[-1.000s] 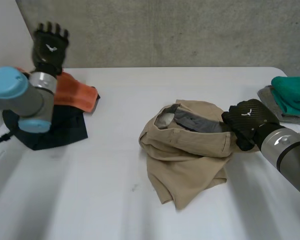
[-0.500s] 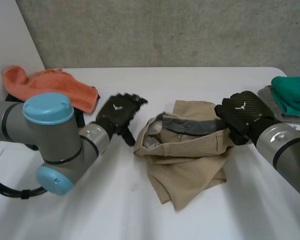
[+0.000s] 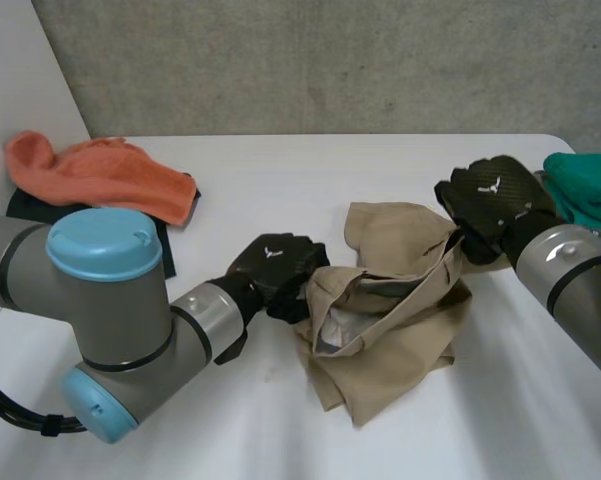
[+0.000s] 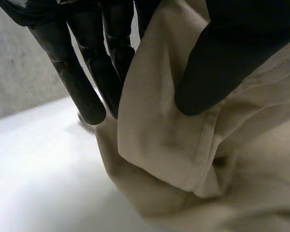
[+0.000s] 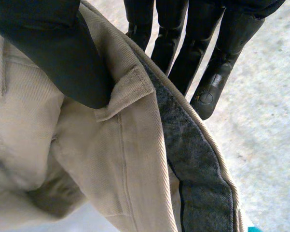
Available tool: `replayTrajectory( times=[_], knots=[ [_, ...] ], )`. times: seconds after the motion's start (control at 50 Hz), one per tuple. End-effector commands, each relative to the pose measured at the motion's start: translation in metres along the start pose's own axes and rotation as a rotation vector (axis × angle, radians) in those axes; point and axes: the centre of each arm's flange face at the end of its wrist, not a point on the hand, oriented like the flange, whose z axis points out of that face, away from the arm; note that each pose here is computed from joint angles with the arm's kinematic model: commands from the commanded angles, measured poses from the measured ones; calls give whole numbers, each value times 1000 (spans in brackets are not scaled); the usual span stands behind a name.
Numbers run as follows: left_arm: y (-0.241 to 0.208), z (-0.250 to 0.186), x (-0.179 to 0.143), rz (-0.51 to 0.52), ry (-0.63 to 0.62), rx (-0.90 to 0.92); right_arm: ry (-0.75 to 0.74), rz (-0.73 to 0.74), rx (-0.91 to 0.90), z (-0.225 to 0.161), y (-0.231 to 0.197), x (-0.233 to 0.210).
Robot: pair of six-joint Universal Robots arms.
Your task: Fold the laundry.
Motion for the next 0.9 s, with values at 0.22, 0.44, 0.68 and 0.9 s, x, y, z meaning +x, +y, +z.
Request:
replayTrajectory(
  times=[0.22, 0.44, 0.68, 0.9],
  knots=[
    [-185, -78, -20, 143, -295, 706, 174, 205, 336, 19, -48, 40],
    [-129, 2, -8, 166, -217, 524, 6, 288, -2, 27, 13, -2],
    [-49, 41, 33, 168, -65, 291, 45, 86, -236, 55, 81, 11],
    [-98, -22, -26, 207, -285, 348, 200, 6, -105, 34, 28, 51]
  ],
)
